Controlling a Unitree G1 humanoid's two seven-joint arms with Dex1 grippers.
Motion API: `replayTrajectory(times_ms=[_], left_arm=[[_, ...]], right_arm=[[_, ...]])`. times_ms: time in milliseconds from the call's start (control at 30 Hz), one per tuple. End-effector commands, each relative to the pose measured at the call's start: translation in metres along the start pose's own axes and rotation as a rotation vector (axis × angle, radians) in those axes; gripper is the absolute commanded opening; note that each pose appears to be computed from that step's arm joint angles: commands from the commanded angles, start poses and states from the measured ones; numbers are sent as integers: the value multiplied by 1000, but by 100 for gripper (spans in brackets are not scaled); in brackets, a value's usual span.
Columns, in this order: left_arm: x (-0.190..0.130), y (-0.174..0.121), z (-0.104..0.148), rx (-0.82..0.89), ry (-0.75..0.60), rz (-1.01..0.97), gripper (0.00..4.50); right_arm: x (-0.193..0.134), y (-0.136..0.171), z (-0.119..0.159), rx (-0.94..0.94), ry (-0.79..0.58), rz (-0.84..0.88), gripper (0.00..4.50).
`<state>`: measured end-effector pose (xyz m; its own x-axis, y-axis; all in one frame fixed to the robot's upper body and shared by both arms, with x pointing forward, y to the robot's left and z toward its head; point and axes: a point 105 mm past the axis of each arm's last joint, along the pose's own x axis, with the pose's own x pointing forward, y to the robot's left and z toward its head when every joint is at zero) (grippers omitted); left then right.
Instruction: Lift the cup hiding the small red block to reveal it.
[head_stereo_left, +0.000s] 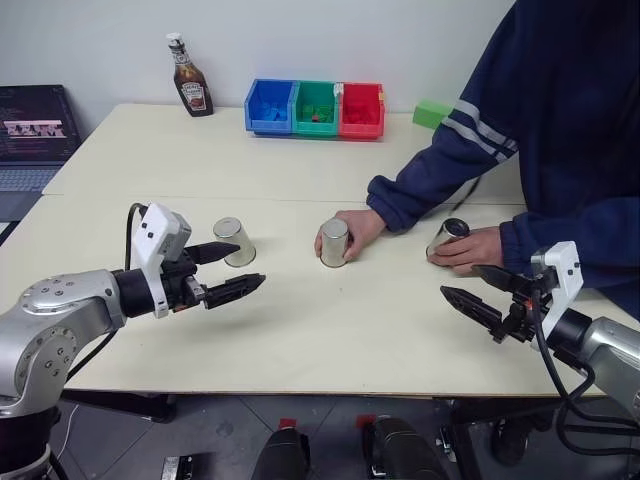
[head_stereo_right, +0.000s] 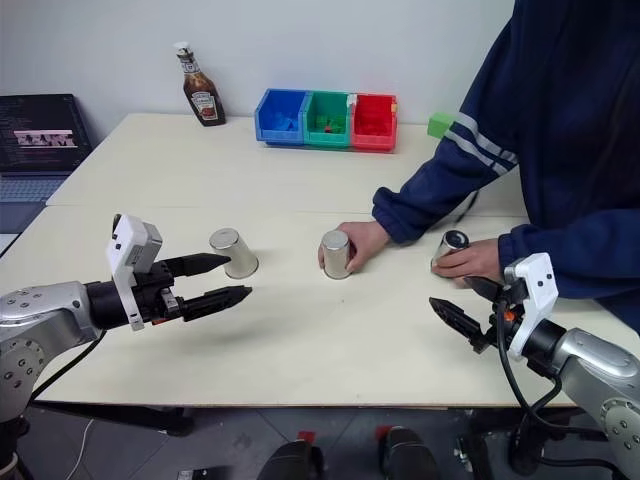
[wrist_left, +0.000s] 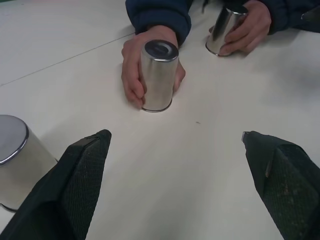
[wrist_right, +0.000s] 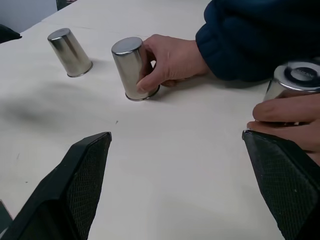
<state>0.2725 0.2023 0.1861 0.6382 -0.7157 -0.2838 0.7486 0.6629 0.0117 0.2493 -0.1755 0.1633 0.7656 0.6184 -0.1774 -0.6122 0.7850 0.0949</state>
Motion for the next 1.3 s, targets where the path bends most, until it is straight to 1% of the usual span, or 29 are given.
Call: replayTrajectory(times_ms=[33,400,533,633,733,800,967,1133,1300], left_arm=[[-6,1,10,76,-29,47,450],[20,-12,7,116,-100,62,450],[21,-12,9,113,-114,69,450],[12,-7,9,98,-110,104,450],[5,-9,8,83,-111,111,450],[2,-12,6,74,-111,109,450],[-2,-18,6,81,-127,108,450],[0,-31,4,112,-157,95,450],[1,-31,-2,112,-174,118,450]], right_arm=[[2,7,11,-52,-35,41,446],[7,17,12,-64,-46,109,446],[12,18,10,-92,-42,119,446],[37,7,0,-116,-36,90,446],[66,2,-11,-104,-34,84,446],[98,10,-18,-86,-49,109,446],[150,20,-26,-94,-65,131,446],[187,22,-21,-127,-100,114,446],[207,29,-17,-151,-120,138,446]])
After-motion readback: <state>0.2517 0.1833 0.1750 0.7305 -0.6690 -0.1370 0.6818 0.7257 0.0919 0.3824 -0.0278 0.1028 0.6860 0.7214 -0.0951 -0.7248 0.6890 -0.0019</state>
